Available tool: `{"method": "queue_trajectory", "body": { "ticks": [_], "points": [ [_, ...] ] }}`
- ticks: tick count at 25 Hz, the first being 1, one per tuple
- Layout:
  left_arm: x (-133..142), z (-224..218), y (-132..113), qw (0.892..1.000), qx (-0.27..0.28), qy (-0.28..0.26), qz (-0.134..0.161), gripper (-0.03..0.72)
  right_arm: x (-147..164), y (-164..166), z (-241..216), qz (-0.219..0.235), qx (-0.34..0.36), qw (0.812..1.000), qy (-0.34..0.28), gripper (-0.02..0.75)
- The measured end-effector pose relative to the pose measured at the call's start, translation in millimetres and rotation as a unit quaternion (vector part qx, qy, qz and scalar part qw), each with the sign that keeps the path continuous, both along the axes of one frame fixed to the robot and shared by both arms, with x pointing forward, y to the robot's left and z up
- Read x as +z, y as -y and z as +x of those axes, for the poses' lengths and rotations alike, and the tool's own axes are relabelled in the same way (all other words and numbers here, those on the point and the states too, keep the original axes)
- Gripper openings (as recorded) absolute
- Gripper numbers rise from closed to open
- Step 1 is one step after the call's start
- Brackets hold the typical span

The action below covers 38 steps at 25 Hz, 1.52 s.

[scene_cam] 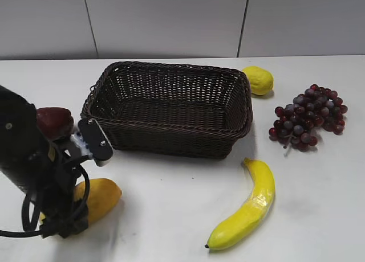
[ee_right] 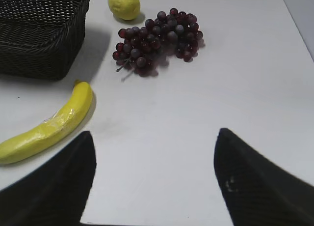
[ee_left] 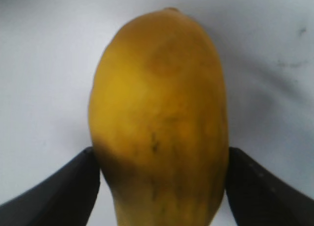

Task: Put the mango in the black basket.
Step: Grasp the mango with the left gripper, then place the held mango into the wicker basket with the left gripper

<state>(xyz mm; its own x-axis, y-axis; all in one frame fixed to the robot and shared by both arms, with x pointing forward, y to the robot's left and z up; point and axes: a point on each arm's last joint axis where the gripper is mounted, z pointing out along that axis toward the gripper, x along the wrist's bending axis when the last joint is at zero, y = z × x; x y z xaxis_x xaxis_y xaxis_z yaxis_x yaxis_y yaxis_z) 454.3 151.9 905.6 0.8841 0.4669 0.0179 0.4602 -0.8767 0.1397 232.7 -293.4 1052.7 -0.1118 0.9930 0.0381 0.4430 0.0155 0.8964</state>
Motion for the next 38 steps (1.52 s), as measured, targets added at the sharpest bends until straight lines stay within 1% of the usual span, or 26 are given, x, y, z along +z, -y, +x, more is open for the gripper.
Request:
{"method": "queue_trajectory", "body": {
  "ticks": [4, 8, 12, 14, 17, 19, 20, 22, 24, 27, 31, 33, 35, 38],
  "points": [
    [-5, 1, 0, 1.0, 0.0, -0.004, 0.003, 0.591, 0, 0, 0, 0.0, 0.0, 1.0, 0.0, 0.575],
    [-5, -1, 0, 1.0, 0.0, -0.012, 0.007, 0.545, 0, 0, 0, 0.0, 0.0, 1.0, 0.0, 0.575],
    [3, -4, -3, 0.999, -0.005, -0.029, 0.018, 0.545, 0, 0, 0, 0.0, 0.0, 1.0, 0.0, 0.575],
    [16, -4, -3, 0.999, -0.016, -0.03, 0.025, 0.545, 0, 0, 0, 0.0, 0.0, 1.0, 0.0, 0.575],
    [43, -1, -6, 0.997, -0.047, -0.026, 0.053, 0.545, 0, 0, 0, 0.0, 0.0, 1.0, 0.0, 0.575],
    [66, 4, -7, 0.995, -0.07, -0.008, 0.07, 0.545, 0, 0, 0, 0.0, 0.0, 1.0, 0.0, 0.575],
    [79, 9, -6, 0.994, -0.081, 0.002, 0.075, 0.545, 0, 0, 0, 0.0, 0.0, 1.0, 0.0, 0.575],
    [102, 18, -2, 0.991, -0.107, 0.021, 0.073, 0.545, 0, 0, 0, 0.0, 0.0, 1.0, 0.0, 0.575],
    [122, 30, 6, 0.988, -0.134, 0.048, 0.063, 0.545, 0, 0, 0, 0.0, 0.0, 1.0, 0.0, 0.575],
    [140, 52, 21, 0.98, -0.174, 0.081, 0.056, 0.545, 0, 0, 0, 0.0, 0.0, 1.0, 0.0, 0.575],
    [149, 88, 47, 0.971, -0.212, 0.098, 0.049, 0.545, 0, 0, 0, 0.0, 0.0, 1.0, 0.0, 0.575],
    [145, 107, 62, 0.967, -0.233, 0.096, 0.041, 0.545, 0, 0, 0, 0.0, 0.0, 1.0, 0.0, 0.575],
    [143, 126, 78, 0.962, -0.251, 0.106, 0.027, 0.545, 0, 0, 0, 0.0, 0.0, 1.0, 0.0, 0.575],
    [126, 149, 97, 0.953, -0.283, 0.106, 0.013, 0.545, 0, 0, 0, 0.0, 0.0, 1.0, 0.0, 0.575]
  ]
}}
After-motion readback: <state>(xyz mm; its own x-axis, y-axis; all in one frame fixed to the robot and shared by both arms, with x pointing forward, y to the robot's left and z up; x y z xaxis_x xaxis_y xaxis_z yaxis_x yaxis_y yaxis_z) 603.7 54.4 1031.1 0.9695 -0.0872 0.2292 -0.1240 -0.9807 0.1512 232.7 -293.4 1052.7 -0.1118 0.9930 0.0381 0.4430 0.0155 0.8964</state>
